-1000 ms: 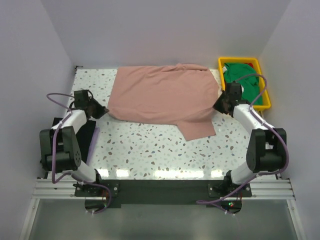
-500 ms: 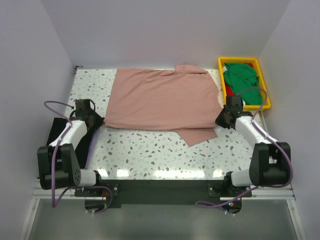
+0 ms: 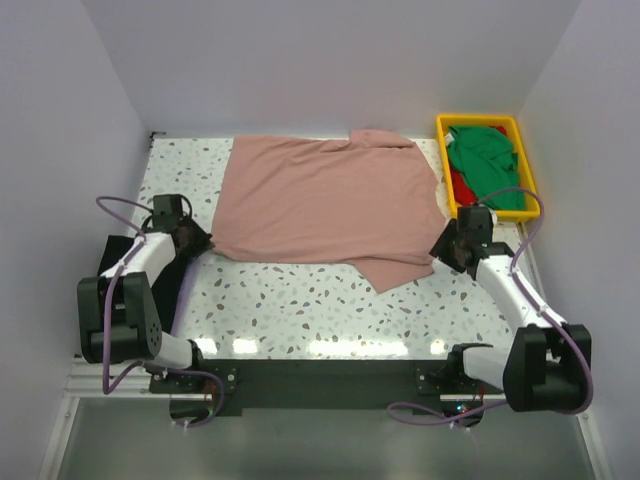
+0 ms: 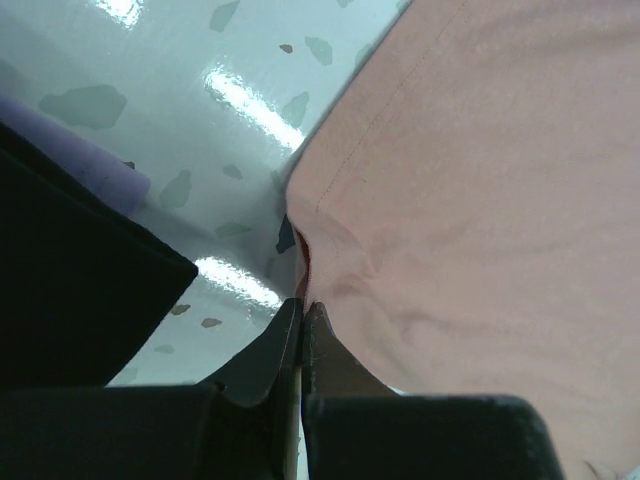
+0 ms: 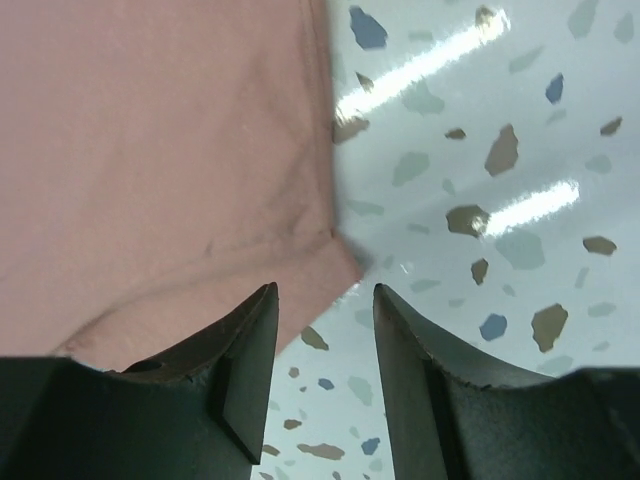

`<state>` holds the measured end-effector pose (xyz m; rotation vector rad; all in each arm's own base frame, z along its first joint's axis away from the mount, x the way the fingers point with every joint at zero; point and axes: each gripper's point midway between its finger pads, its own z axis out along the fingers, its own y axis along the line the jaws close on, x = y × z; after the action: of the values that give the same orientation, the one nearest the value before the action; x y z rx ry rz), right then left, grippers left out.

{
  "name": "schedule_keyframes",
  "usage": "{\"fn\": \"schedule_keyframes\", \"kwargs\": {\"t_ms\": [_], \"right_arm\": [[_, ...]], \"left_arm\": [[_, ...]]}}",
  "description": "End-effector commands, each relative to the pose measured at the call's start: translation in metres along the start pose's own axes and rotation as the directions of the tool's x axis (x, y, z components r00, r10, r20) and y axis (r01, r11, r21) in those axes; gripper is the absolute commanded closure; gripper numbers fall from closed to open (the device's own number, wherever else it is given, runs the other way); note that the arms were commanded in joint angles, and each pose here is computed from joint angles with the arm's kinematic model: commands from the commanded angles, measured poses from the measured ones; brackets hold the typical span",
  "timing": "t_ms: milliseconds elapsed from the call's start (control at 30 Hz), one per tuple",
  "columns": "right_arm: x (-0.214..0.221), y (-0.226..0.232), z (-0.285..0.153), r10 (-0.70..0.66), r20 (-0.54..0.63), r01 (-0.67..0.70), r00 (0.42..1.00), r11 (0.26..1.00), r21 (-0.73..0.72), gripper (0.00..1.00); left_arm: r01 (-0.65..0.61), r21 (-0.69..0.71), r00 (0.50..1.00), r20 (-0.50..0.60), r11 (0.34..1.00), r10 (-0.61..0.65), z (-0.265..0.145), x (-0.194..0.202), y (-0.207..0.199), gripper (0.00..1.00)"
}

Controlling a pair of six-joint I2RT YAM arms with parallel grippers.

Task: Fold and stack the t-shirts
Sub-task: Flatten the tshirt out

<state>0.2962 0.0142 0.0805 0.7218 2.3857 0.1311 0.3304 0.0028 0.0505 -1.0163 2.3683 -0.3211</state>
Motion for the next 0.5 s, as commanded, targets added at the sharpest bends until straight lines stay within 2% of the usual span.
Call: {"fn": "schedule_keyframes", "kwargs": {"t_ms": [0,200,467], "right_arm": [[0.020,-0.018,0.000,0.010,-0.014,-0.010,1.000,0.999,0.038,0.54],[0.033,-0.015,0.018,0.032,-0.072,-0.031,0.997,0.999,0.028,0.62],[0.040,-0.015,0.041,0.053,-0.089,-0.049,0.995,0.998,0.046,0.62]], "left_arm": [[-0.034,0.053,0.999,0.014,0.998,0.033,-0.002,-0.012,-0.016,0.98],[-0.041,0.065,0.999,-0.016,0.997,0.042,0.005,-0.007,-0.017,0.99],[-0.044,0.072,0.999,-0.021,0.996,0.046,0.007,-0.006,-0.017,0.99]]}}
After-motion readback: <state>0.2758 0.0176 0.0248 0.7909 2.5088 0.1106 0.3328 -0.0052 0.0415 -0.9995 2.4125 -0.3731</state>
